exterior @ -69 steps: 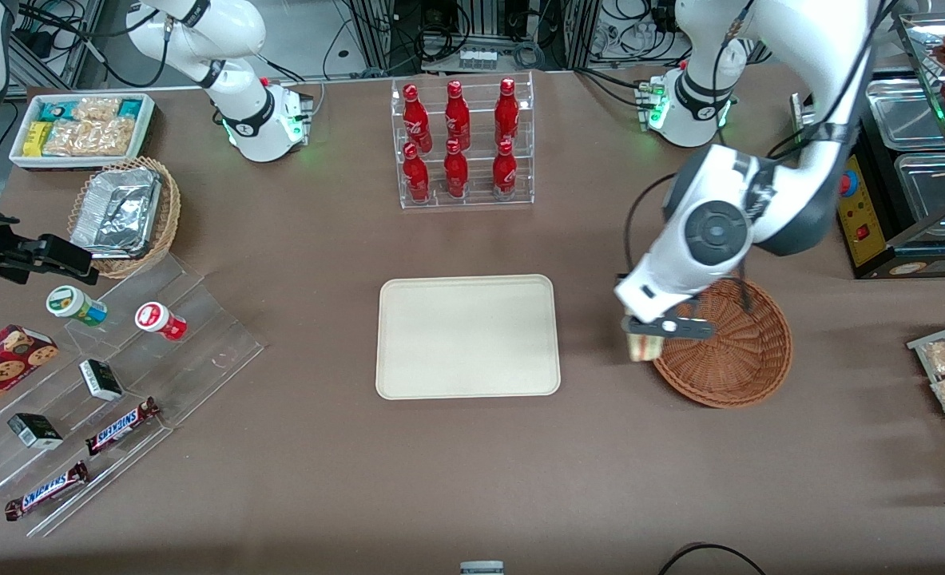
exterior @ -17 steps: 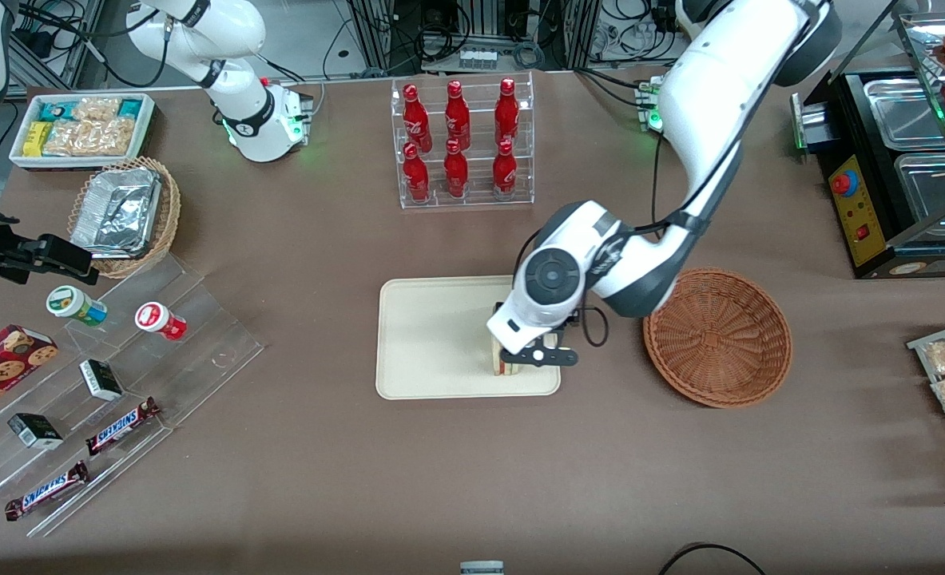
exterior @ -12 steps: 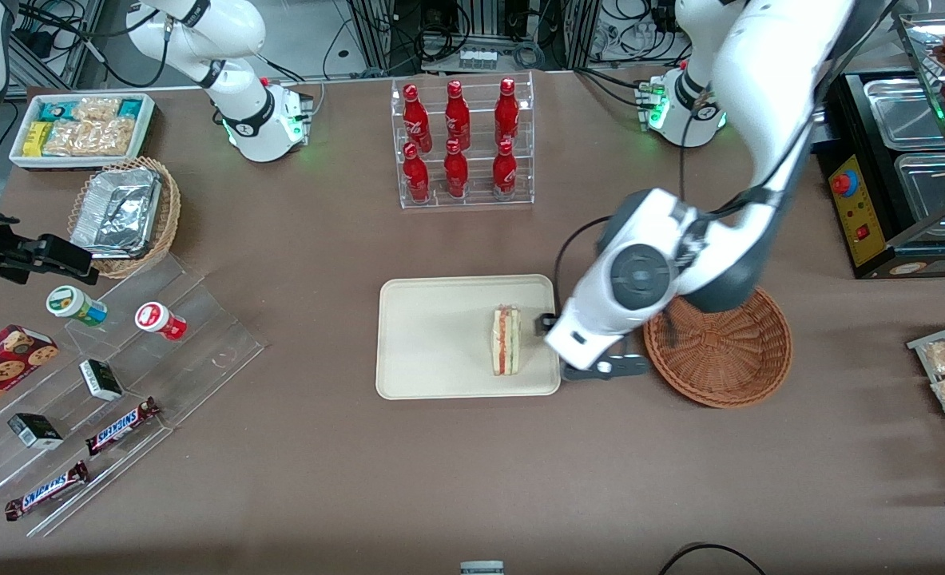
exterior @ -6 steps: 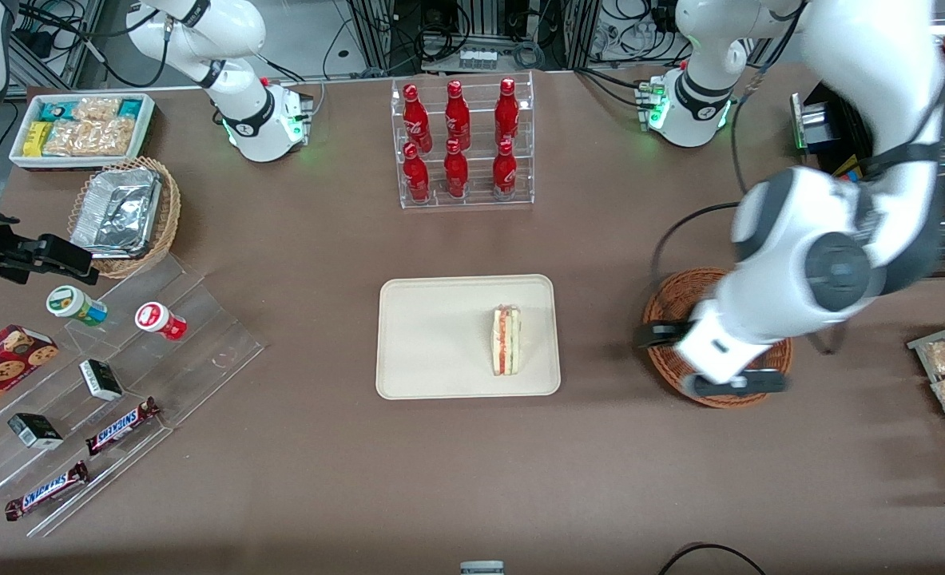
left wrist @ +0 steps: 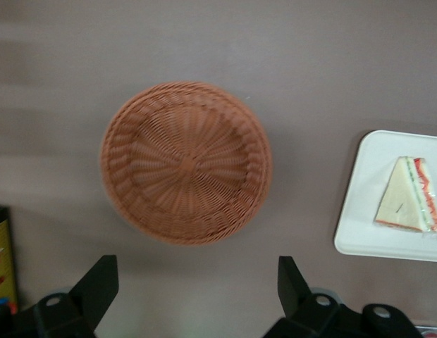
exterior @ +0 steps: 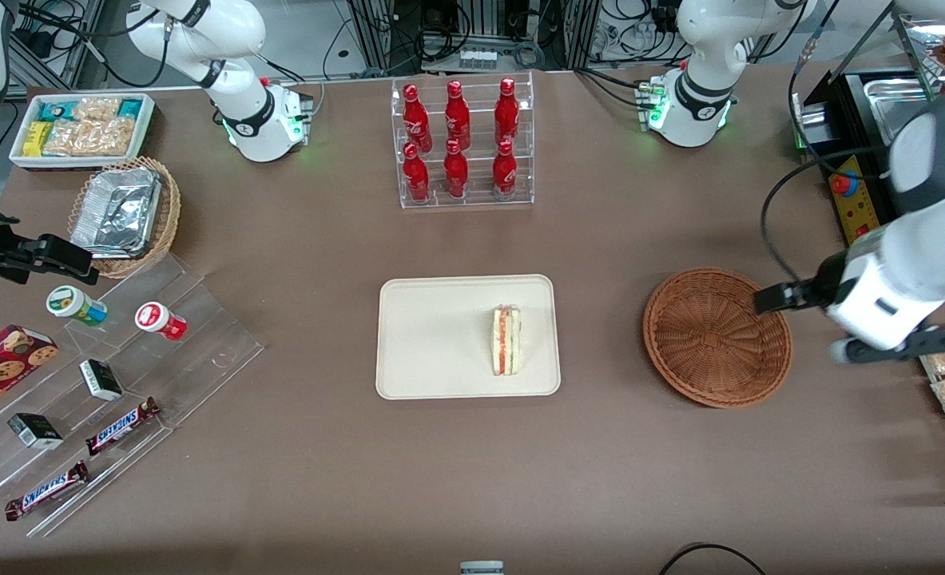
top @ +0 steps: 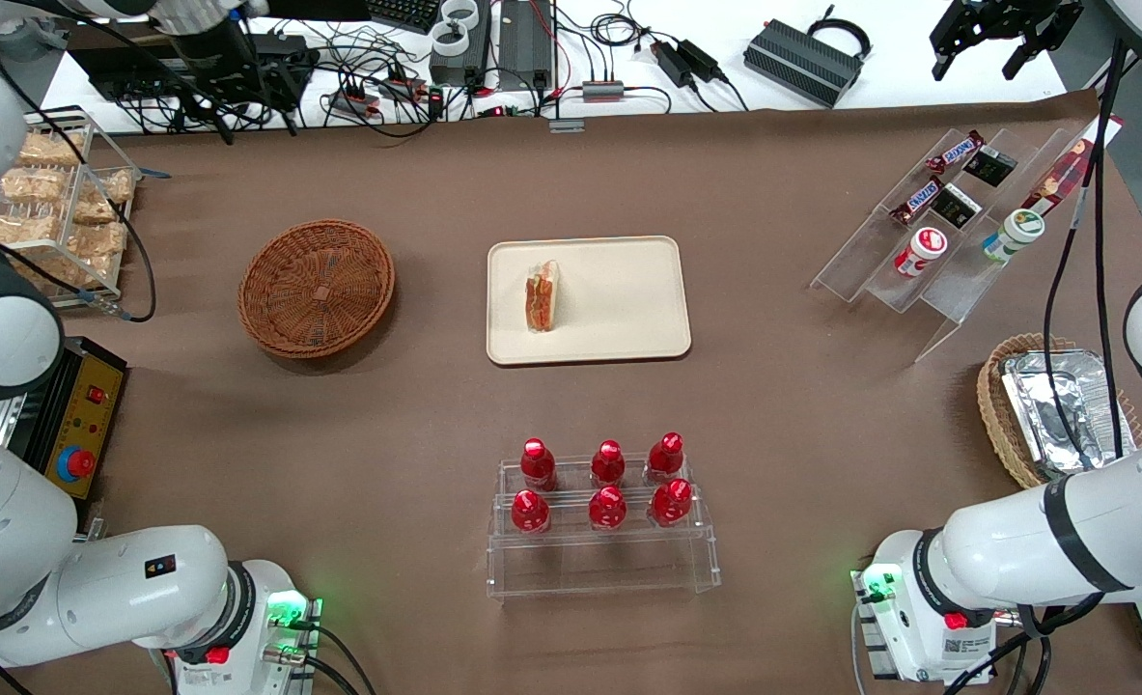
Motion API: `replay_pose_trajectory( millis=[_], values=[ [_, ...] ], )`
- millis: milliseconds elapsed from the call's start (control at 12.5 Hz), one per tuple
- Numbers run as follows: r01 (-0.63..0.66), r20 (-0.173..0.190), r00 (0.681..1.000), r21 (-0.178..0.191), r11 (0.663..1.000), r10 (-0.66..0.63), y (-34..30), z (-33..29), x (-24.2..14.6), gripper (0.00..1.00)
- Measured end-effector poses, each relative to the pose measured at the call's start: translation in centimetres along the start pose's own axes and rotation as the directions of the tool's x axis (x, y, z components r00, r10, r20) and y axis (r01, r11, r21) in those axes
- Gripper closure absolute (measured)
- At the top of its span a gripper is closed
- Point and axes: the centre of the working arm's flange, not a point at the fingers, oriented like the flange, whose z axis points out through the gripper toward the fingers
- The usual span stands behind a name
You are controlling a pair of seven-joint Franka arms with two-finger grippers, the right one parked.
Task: Place sandwich from basket to tray
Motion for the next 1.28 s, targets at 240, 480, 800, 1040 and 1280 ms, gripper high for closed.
replay_pose_trajectory(
  millis=[240, 480, 800, 1040, 1280],
  values=[
    [0.027, -0.013, 1.000, 0.007, 1.000, -0.027, -1.9, -1.9, -1.0, 0.00],
    [0.067, -0.011, 0.998, 0.019, 0.998, -0.067, -4.0, -2.2, -0.9, 0.00],
    [0.075, 0.010, 0.997, 0.051, 0.996, -0.076, -4.4, -4.2, -3.4, 0.00],
    [0.047, 0.015, 0.999, 0.061, 0.997, -0.048, -2.5, -4.4, -5.6, 0.00],
    [0.050, 0.020, 0.998, 0.061, 0.997, -0.051, -2.4, -4.1, -7.2, 0.00]
  ],
)
